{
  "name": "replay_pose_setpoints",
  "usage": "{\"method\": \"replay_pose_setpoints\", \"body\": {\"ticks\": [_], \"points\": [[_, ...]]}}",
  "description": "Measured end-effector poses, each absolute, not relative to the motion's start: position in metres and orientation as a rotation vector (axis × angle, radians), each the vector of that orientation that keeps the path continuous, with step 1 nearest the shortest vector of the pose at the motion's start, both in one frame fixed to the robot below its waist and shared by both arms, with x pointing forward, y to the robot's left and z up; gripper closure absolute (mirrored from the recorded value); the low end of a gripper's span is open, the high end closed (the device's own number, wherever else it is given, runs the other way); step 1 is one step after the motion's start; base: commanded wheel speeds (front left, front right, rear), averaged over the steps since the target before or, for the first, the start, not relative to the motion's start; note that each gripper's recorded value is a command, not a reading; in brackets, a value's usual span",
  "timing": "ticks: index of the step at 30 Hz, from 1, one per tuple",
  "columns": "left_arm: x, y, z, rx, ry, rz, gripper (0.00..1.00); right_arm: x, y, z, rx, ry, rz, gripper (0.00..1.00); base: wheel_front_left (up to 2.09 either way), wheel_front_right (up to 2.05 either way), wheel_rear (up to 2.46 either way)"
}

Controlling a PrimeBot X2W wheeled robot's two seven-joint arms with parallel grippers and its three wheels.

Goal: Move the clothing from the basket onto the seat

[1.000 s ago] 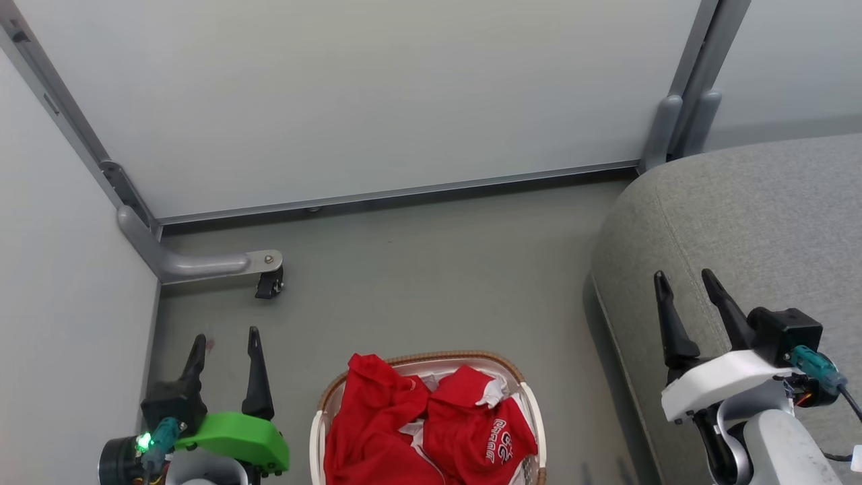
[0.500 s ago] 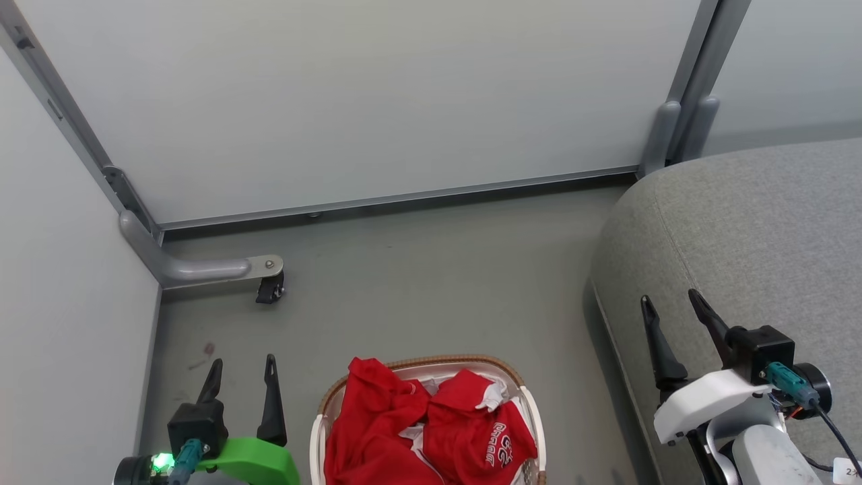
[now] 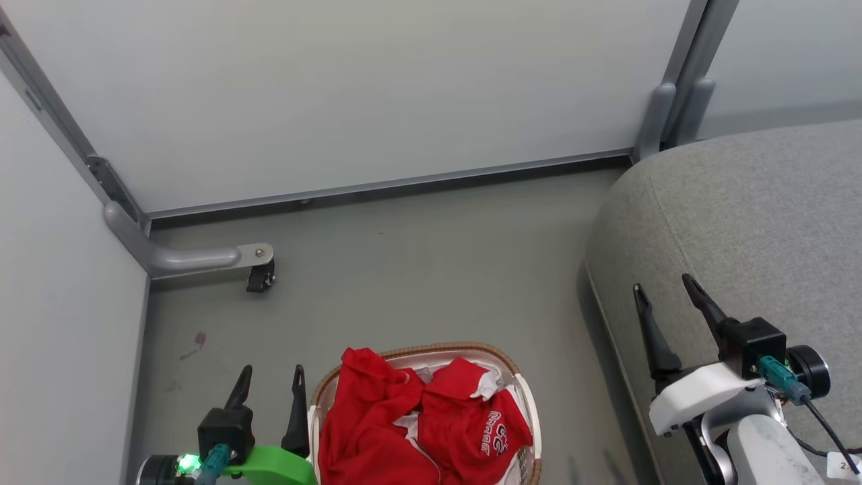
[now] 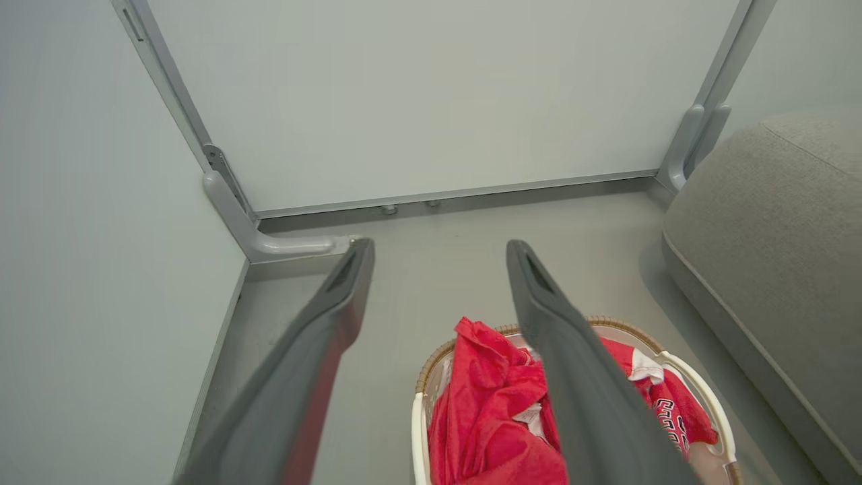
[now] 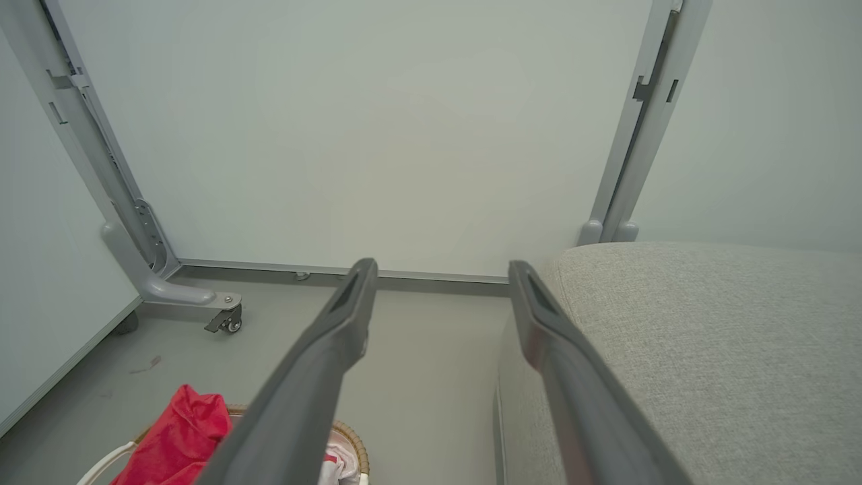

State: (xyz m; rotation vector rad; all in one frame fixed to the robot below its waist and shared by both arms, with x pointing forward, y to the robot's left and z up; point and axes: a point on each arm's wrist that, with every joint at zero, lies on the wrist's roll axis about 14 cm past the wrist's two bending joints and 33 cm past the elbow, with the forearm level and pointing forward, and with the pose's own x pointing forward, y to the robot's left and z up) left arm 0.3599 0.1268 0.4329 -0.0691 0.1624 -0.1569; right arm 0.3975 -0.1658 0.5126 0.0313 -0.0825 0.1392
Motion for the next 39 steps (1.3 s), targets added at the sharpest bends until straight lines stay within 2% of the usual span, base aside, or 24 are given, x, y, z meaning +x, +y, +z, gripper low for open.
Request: {"method": "replay_pose_setpoints", "body": {"ticks": [12,21,30,39], "points": [[0.402,0.09,0.402,-0.104,0.253,-0.276,0.0,0.442,-0.164,0.528,0.051,-0.146,0.142,0.0,0.0,0.0,0.0],[0.417,0.063,0.335,-0.1,0.445,-0.377,0.0,0.475,-0.167,0.516,0.061,-0.145,0.134,0.0,0.0,0.0,0.0],[0.41,0.043,0.266,-0.049,0.639,-0.481,0.0,0.5,-0.17,0.495,0.064,-0.125,0.127,0.0,0.0,0.0,0.0],[0.376,0.047,0.192,0.029,0.893,-0.537,0.0,0.51,-0.176,0.457,0.061,-0.052,0.113,0.0,0.0,0.0,0.0]]}}
